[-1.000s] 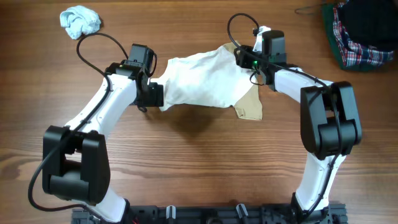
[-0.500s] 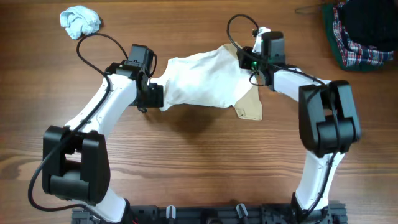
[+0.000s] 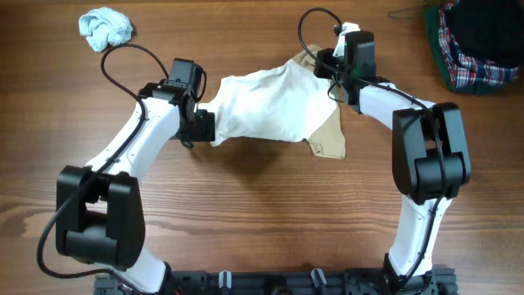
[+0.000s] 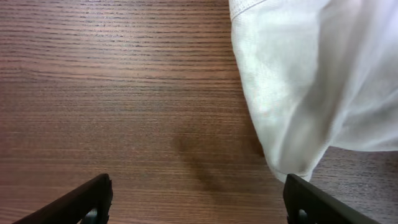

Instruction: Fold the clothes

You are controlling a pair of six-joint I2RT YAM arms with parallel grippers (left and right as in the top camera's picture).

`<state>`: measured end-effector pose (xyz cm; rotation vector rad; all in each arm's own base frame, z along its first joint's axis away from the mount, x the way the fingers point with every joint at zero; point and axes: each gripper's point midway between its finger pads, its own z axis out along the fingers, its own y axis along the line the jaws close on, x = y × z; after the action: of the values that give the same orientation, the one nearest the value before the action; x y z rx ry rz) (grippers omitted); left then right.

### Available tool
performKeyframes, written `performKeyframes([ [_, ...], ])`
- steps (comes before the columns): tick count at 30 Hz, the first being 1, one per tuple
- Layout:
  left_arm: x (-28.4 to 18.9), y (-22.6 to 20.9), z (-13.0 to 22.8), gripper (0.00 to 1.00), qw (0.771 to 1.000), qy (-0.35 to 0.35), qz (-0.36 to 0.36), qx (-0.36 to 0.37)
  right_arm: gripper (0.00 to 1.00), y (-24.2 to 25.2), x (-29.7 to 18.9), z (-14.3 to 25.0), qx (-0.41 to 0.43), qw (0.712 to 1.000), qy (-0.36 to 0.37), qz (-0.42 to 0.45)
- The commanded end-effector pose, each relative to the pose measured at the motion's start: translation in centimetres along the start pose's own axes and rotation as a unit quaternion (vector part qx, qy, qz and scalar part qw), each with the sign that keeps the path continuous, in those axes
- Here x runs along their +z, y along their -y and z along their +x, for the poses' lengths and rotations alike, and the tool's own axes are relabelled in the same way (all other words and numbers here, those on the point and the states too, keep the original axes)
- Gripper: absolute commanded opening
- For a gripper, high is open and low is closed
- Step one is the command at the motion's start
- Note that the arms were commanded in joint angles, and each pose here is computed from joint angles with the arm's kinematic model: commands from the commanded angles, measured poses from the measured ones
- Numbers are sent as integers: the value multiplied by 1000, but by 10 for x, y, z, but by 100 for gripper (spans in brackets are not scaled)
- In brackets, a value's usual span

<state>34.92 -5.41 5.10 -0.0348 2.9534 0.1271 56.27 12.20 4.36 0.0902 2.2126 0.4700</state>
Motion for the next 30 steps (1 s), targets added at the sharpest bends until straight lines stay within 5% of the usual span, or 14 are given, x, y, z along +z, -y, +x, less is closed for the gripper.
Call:
performKeyframes([
  [1,-3,1,0,88,1000,3,7,-5,4,3,-8,-40,-31,997,64,35],
  [3,-3,1,0,88,1000,3,7,-5,4,14,-11,-51,-30,993,89,73],
  [4,-3,1,0,88,1000,3,7,-5,25,21,-13,-56,-25,990,102,94],
  [5,-3,1,0,88,1000,3,7,-5,77,24,-15,-60,-25,988,112,104],
  [6,-3,1,0,88,1000,3,7,-4,99,28,-16,-63,-24,986,120,117],
  [12,-3,1,2,89,1000,-1,6,-4,100,21,-44,-62,-24,990,70,123],
  [17,-5,22,21,87,996,-45,72,-3,100,-43,-150,-49,9,998,-56,26],
  [22,-10,38,48,86,989,-99,108,5,99,-34,-215,25,82,970,-210,86],
  [30,19,86,40,85,989,-14,141,49,89,-40,-222,109,52,941,-320,98],
])
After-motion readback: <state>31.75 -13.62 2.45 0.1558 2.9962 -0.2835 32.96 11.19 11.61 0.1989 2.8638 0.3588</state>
